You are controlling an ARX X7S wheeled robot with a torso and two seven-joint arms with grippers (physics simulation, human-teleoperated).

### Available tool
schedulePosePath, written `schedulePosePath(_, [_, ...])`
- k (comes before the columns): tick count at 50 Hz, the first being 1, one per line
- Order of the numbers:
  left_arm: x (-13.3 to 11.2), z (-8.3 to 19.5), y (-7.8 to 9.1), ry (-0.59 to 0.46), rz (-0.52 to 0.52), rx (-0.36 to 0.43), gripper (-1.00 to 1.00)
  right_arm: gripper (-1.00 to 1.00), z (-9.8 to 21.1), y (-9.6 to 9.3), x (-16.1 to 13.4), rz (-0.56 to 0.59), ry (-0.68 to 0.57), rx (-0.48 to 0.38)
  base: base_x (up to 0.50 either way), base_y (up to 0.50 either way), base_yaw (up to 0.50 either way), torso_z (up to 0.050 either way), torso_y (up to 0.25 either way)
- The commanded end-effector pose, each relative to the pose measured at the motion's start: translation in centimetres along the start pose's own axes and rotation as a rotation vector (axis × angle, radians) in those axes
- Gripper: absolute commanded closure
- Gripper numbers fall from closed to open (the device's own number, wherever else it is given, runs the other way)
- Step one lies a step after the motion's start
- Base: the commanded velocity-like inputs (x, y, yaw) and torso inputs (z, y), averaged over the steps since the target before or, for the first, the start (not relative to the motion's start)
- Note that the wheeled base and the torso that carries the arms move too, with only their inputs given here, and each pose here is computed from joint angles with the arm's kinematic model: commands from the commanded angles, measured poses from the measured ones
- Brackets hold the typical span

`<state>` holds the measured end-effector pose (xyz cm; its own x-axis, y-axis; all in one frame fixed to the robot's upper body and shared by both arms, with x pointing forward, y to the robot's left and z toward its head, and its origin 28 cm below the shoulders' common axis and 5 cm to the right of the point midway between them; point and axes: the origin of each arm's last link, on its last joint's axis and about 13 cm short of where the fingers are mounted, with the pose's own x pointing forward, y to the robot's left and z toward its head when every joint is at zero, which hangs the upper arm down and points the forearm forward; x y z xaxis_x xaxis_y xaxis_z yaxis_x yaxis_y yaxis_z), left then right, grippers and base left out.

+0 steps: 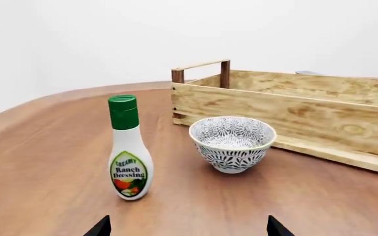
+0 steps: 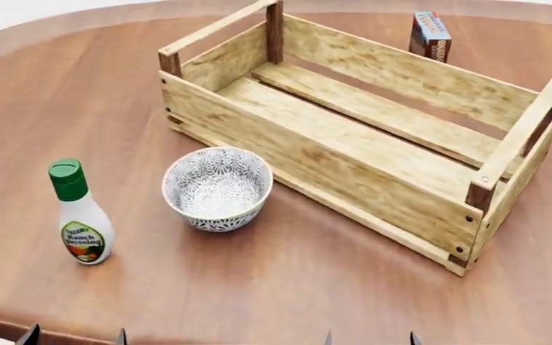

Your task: Pick up the salad dressing and put it in the tray.

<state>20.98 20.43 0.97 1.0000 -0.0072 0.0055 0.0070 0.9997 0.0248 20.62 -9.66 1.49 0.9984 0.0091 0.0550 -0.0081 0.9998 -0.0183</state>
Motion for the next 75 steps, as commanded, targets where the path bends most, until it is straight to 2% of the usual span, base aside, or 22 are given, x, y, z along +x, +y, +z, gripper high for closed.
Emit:
schedulePosePath(1, [0.0,0.0,0.0,0.001,-0.001,0.000,-1.00,-1.00,0.0,0.0,0.0,0.001,0.004,0.003,0.00,0.50,0.00,0.000,0.000])
schedulePosePath(25, [0.1,0.0,0.0,0.003,-0.002,0.004,-1.00,-1.00,0.0,0.0,0.2,-0.002,0.009,0.000,0.00,0.50,0.00,0.000,0.000])
schedulePosePath(31, [0.2,0.0,-0.1,0.003,-0.013,0.013,-1.00,-1.00,-0.1,0.1,0.3,0.010,0.023,-0.025,0.00,0.48,0.00,0.000,0.000])
schedulePosePath(37, [0.2,-0.4,-0.3,0.021,-0.033,0.035,-1.00,-1.00,-0.2,0.2,0.3,0.020,0.029,-0.050,0.00,0.00,0.00,0.000,0.000])
schedulePosePath(40, [0.3,-0.3,-0.2,0.031,-0.013,0.041,-1.00,-1.00,0.1,0.1,0.5,-0.015,0.025,-0.055,0.00,0.00,0.00,0.000,0.000])
schedulePosePath(43, [0.7,0.2,0.1,0.052,0.013,0.024,-1.00,-1.00,0.4,-0.2,0.9,-0.059,0.029,-0.040,0.01,0.00,0.00,0.000,0.000])
schedulePosePath(45, [1.1,1.0,0.3,0.091,0.014,-0.002,-1.00,-1.00,0.9,-0.3,1.0,-0.065,0.008,-0.061,0.17,0.00,0.00,0.000,0.000])
schedulePosePath(49, [1.5,3.9,0.8,0.041,0.039,-0.005,-1.00,-1.00,3.4,-0.9,1.6,-0.098,-0.041,-0.036,0.43,0.00,0.00,0.000,0.000])
schedulePosePath(55, [1.1,6.8,1.3,0.009,-0.003,-0.013,-1.00,-1.00,6.8,-1.8,1.8,-0.101,-0.083,-0.004,0.50,0.00,0.00,0.000,0.000])
schedulePosePath(66, [0.7,8.0,1.6,-0.015,-0.005,-0.017,-1.00,-1.00,8.6,-2.3,1.4,-0.093,-0.121,-0.021,0.50,0.00,0.00,0.000,0.000])
schedulePosePath(75, [0.3,10.1,2.1,-0.054,-0.017,-0.018,-1.00,-1.00,10.2,-2.8,1.3,-0.081,-0.160,-0.039,0.50,0.00,0.00,0.000,0.000])
